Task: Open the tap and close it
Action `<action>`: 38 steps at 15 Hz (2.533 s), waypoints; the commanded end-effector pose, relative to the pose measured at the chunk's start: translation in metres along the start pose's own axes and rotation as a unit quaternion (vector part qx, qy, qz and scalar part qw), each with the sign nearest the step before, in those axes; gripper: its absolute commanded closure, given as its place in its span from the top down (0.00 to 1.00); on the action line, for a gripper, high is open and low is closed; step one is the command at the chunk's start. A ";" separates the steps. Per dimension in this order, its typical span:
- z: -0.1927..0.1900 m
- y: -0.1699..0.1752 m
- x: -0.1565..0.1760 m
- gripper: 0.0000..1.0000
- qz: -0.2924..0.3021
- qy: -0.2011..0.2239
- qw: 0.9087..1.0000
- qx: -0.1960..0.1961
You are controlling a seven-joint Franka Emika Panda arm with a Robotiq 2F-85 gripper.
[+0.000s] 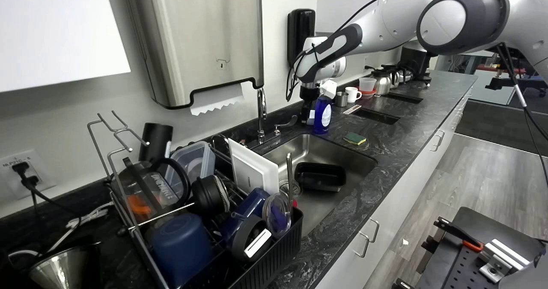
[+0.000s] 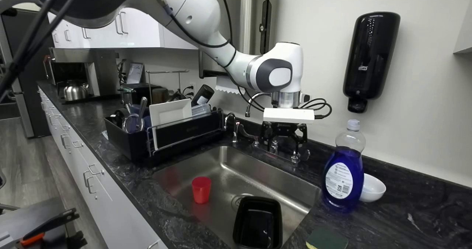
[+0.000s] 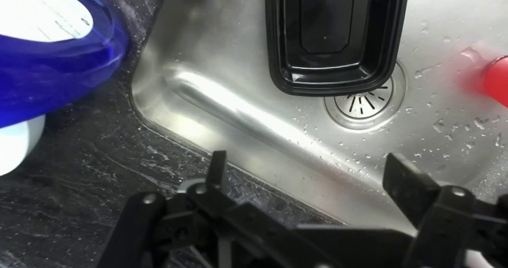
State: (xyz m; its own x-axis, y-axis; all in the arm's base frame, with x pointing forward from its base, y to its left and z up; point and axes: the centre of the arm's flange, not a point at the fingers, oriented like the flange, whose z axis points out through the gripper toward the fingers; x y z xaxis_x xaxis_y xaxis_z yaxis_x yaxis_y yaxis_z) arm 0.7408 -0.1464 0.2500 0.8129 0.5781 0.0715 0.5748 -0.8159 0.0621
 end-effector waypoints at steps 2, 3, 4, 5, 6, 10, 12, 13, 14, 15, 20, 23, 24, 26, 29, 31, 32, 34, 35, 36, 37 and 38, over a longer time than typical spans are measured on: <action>0.020 0.008 0.005 1.00 -0.043 0.004 0.999 -0.013; 0.020 0.010 0.004 1.00 -0.046 0.005 0.999 -0.020; 0.020 0.013 0.005 1.00 -0.049 0.007 0.998 -0.025; 0.020 0.015 0.005 1.00 -0.049 0.012 0.998 -0.031; 0.019 0.017 0.006 1.00 -0.049 0.016 0.998 -0.040; 0.015 0.025 0.011 1.00 -0.059 0.030 0.996 -0.063; 0.017 0.028 0.014 1.00 -0.066 0.038 0.995 -0.070; 0.018 0.030 0.015 1.00 -0.070 0.041 0.994 -0.073; 0.018 0.031 0.016 1.00 -0.075 0.044 0.993 -0.075; 0.018 0.033 0.018 1.00 -0.080 0.047 0.993 -0.080; 0.015 0.044 0.024 1.00 -0.102 0.062 0.988 -0.097; 0.014 0.052 0.026 1.00 -0.111 0.067 0.987 -0.099; 0.015 0.054 0.027 1.00 -0.113 0.069 0.986 -0.099; 0.018 0.059 0.027 1.00 -0.117 0.071 0.986 -0.097; 0.024 0.063 0.029 1.00 -0.124 0.075 0.985 -0.090; 0.028 0.063 0.029 1.00 -0.132 0.077 0.985 -0.080; 0.029 0.063 0.030 1.00 -0.136 0.077 0.985 -0.074; 0.032 0.061 0.031 1.00 -0.141 0.072 0.985 -0.066; 0.031 0.060 0.031 1.00 -0.143 0.065 0.986 -0.062; 0.030 0.059 0.031 1.00 -0.146 0.062 0.986 -0.058; 0.028 0.058 0.030 1.00 -0.148 0.052 0.986 -0.051; 0.027 0.058 0.030 1.00 -0.149 0.050 0.987 -0.044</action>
State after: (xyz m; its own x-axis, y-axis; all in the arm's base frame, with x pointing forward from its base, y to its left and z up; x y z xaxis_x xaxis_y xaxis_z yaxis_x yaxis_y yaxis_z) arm 0.7898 -0.1712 0.2261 0.6135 0.7757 0.1480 0.7436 -0.6305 0.2224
